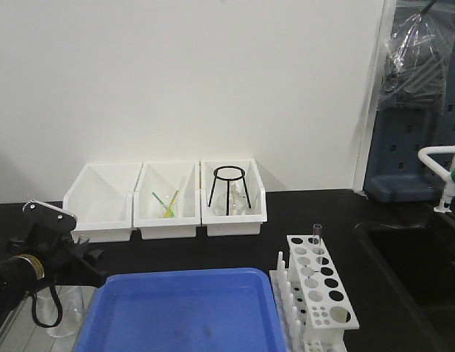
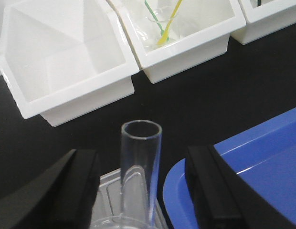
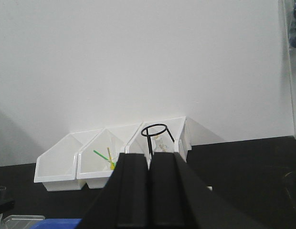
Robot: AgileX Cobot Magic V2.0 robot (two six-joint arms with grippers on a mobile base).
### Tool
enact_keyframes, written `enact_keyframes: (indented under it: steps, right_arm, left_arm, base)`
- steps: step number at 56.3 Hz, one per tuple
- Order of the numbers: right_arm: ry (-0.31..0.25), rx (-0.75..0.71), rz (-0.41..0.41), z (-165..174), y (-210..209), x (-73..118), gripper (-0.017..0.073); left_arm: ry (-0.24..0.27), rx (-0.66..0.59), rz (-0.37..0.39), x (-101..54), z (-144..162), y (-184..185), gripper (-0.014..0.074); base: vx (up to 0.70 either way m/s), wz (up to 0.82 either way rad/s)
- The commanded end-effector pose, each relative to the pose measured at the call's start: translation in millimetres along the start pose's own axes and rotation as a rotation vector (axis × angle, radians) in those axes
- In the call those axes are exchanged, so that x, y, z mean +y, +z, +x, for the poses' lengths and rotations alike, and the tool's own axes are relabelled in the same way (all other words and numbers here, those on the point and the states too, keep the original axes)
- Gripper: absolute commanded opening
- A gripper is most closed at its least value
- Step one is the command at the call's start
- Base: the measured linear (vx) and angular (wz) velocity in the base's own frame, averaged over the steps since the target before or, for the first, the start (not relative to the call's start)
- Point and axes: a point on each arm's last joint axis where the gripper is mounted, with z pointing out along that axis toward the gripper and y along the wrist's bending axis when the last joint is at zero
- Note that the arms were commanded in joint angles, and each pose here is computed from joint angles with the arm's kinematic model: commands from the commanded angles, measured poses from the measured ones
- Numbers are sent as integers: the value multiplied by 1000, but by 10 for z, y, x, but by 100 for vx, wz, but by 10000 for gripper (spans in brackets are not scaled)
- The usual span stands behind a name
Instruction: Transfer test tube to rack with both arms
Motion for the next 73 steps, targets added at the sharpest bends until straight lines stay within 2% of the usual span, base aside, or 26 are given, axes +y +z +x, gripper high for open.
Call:
enact_keyframes:
  steps: [1,25,33,53,73]
  right_arm:
    - [-3,-88,-53,-171,0,66,3]
    - [-2,-88,-53,-171,0,66,10]
    - [-2,-88,-53,-171,0,66,12]
    - [-2,-88,-53,-171,0,66,16]
    - [-2,-95,-65,-177,-1,77,16]
  left_arm:
    - [1,-165,1,15,-333,-110,521]
    - [-4,-176,19,-12,-251,-13,494]
    - [-4,-187,21,-14,-260,-14,424]
    - [-5,-185,19,-9,-258,-14,157]
    - [-2,-221,18,-2,-335,-69,57]
  base:
    - [0,0]
    - [0,0]
    - [0,0]
    - [0,0]
    - [0,0]
